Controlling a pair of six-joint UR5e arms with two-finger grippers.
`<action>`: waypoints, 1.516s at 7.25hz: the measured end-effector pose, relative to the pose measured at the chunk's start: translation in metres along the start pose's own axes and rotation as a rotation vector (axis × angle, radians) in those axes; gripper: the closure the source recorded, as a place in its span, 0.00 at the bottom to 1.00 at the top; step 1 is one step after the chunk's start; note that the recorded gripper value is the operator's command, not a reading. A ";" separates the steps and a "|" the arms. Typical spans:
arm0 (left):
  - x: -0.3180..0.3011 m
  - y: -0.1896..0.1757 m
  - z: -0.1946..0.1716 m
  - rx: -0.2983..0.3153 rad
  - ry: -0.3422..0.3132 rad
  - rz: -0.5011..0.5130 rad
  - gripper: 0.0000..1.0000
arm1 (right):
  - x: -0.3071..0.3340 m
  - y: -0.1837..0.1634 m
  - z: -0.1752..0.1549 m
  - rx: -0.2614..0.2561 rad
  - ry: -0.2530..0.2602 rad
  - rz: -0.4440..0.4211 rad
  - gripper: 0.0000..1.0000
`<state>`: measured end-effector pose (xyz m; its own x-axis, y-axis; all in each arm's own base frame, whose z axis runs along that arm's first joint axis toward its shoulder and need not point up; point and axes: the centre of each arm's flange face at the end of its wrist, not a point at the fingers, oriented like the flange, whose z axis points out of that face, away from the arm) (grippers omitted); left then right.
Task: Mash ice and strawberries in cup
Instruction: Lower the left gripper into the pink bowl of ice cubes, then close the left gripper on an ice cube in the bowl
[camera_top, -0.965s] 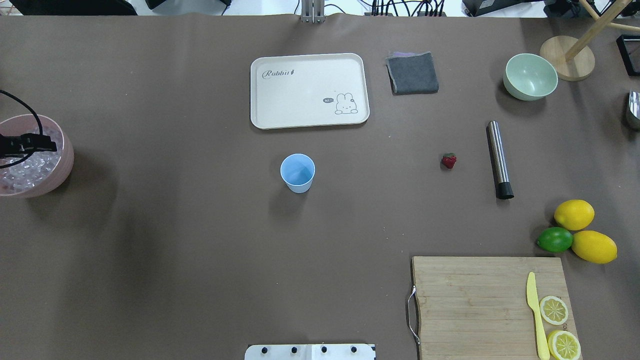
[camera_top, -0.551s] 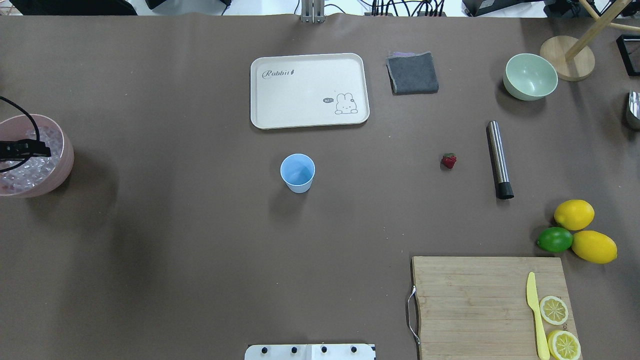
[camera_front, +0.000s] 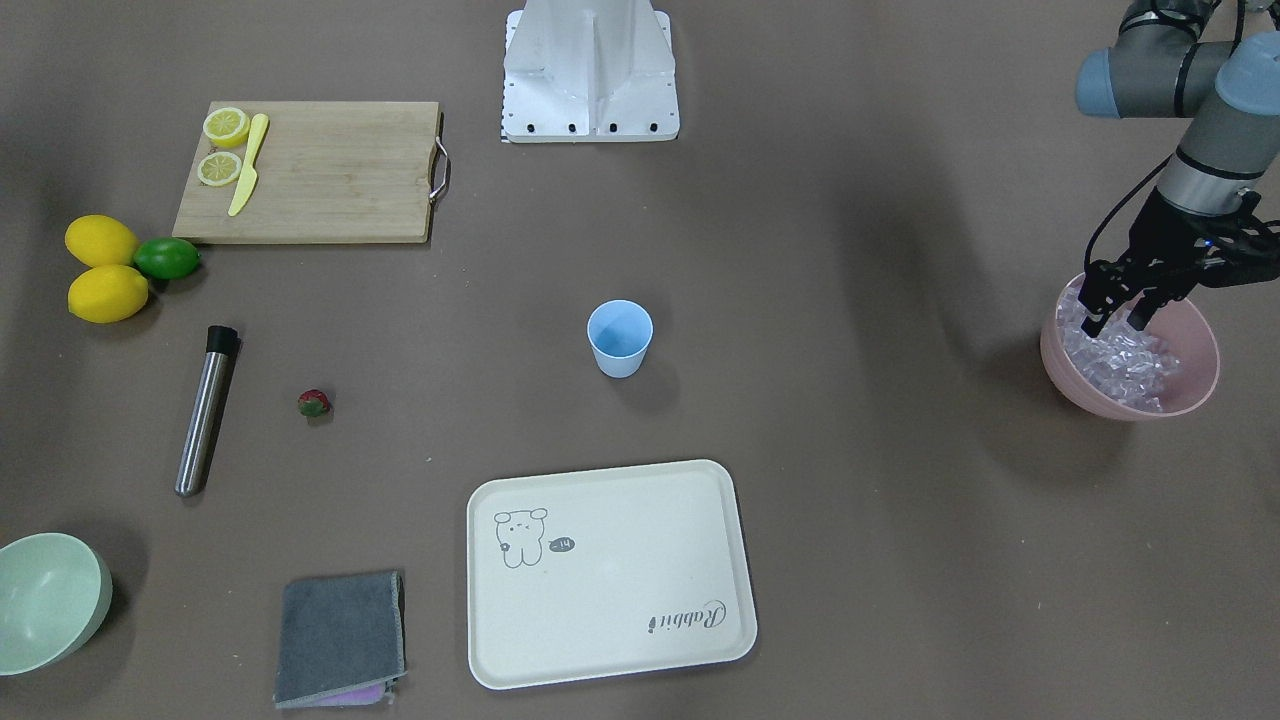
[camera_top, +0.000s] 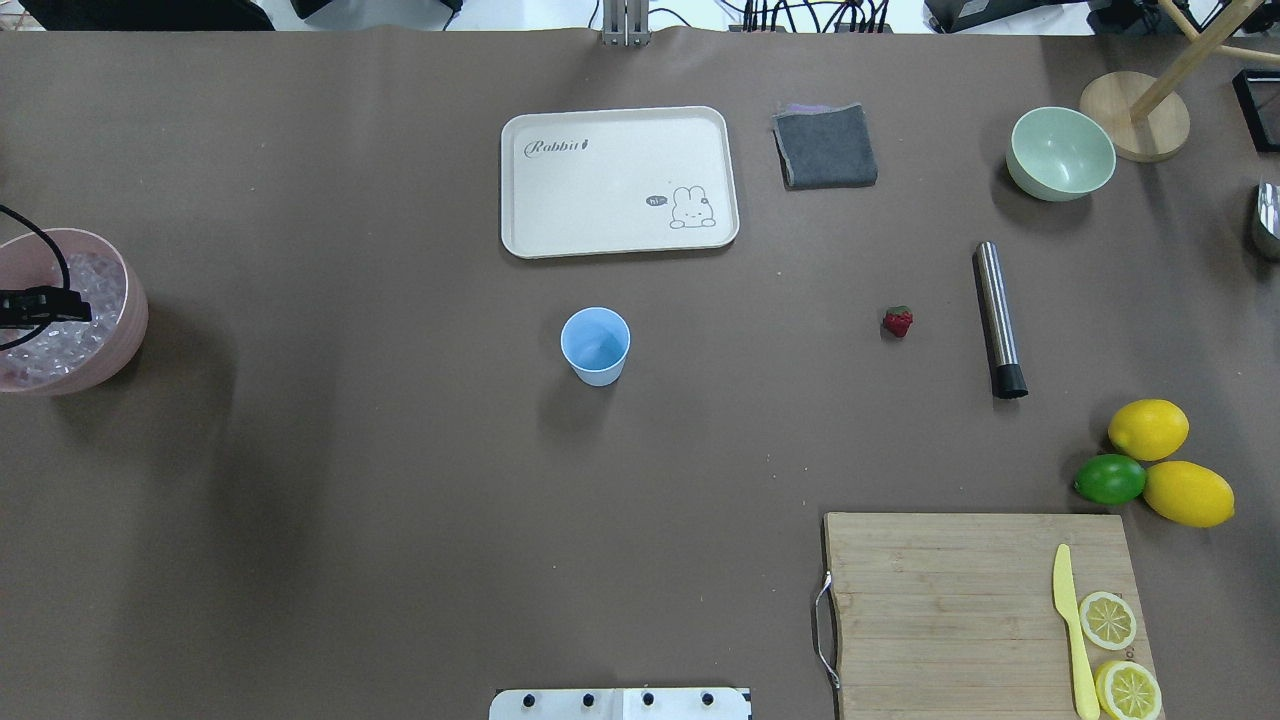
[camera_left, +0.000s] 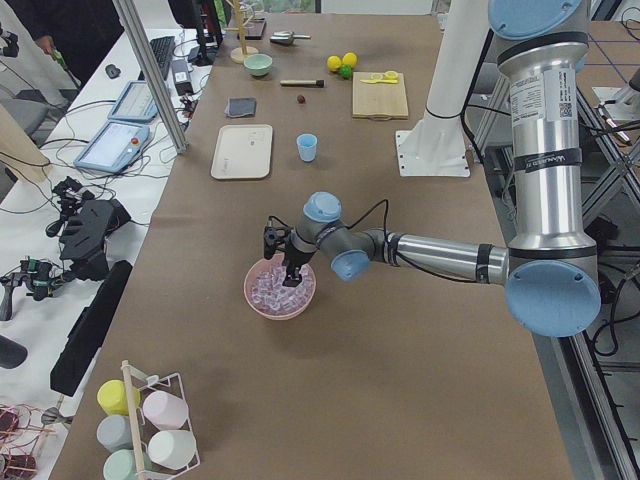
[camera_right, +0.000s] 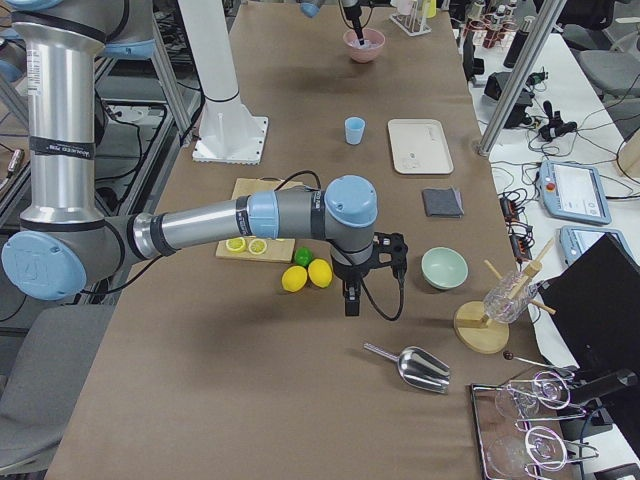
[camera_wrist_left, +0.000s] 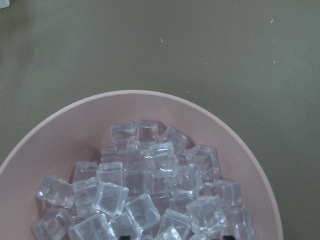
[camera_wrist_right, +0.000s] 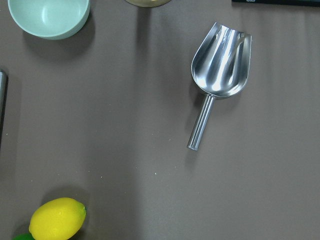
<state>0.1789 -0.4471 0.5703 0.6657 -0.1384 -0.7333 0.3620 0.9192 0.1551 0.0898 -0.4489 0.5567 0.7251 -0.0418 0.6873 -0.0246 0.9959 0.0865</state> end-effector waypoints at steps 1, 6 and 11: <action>0.000 0.000 0.001 0.000 -0.002 -0.001 0.33 | 0.000 0.000 0.000 -0.001 0.000 0.000 0.00; 0.005 -0.003 0.004 0.004 -0.001 0.005 0.37 | 0.002 0.003 0.002 -0.005 0.000 0.006 0.00; 0.011 -0.009 0.017 -0.002 -0.003 0.012 0.46 | 0.002 0.001 0.002 -0.005 0.001 0.005 0.00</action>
<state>0.1943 -0.4633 0.5725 0.6718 -0.1286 -0.7295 0.3527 0.9215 0.1623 0.0898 -0.4482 0.5597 0.7254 -0.0365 0.6873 -0.0253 0.9965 0.0797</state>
